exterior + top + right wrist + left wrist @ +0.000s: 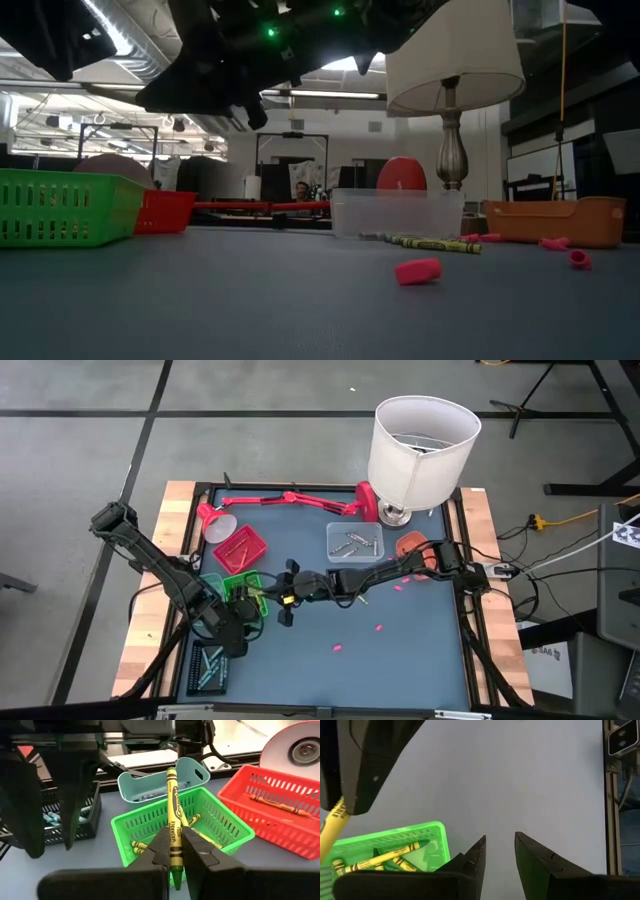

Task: Sort crayons
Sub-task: Put the green crayon into the green bin

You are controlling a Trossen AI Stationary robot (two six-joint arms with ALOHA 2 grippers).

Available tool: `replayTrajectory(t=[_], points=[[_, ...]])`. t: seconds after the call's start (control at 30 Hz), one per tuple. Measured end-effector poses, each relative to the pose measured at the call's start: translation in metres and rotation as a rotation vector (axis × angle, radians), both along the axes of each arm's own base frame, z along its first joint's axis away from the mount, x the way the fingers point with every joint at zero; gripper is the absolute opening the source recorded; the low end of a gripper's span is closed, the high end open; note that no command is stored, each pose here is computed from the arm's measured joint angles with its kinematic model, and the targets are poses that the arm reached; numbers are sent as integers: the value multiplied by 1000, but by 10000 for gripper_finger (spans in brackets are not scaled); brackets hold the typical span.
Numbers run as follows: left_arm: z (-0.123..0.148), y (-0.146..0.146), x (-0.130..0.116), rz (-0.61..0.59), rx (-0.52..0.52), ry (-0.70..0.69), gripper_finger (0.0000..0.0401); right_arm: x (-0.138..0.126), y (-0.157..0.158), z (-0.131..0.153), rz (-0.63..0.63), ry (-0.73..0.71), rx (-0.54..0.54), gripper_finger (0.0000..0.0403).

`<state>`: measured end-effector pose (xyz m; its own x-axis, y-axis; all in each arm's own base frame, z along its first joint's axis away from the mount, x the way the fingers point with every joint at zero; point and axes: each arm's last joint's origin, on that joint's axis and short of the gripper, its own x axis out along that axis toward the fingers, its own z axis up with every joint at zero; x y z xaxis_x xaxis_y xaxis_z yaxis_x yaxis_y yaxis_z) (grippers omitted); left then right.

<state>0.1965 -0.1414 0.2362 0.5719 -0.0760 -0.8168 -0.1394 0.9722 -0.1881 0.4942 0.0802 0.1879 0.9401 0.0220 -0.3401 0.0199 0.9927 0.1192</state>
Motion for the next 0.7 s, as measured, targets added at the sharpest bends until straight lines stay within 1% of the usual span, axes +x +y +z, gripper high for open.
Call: replayTrajectory(t=[0.3,0.6,0.7], points=[[0,0,0,1,-1,0,87,0,3,0,74,2,25,26],[0,0,0,3,-2,0,87,0,3,0,99,2,33,27],[0,0,0,3,-2,0,87,0,3,0,99,2,34,41]])
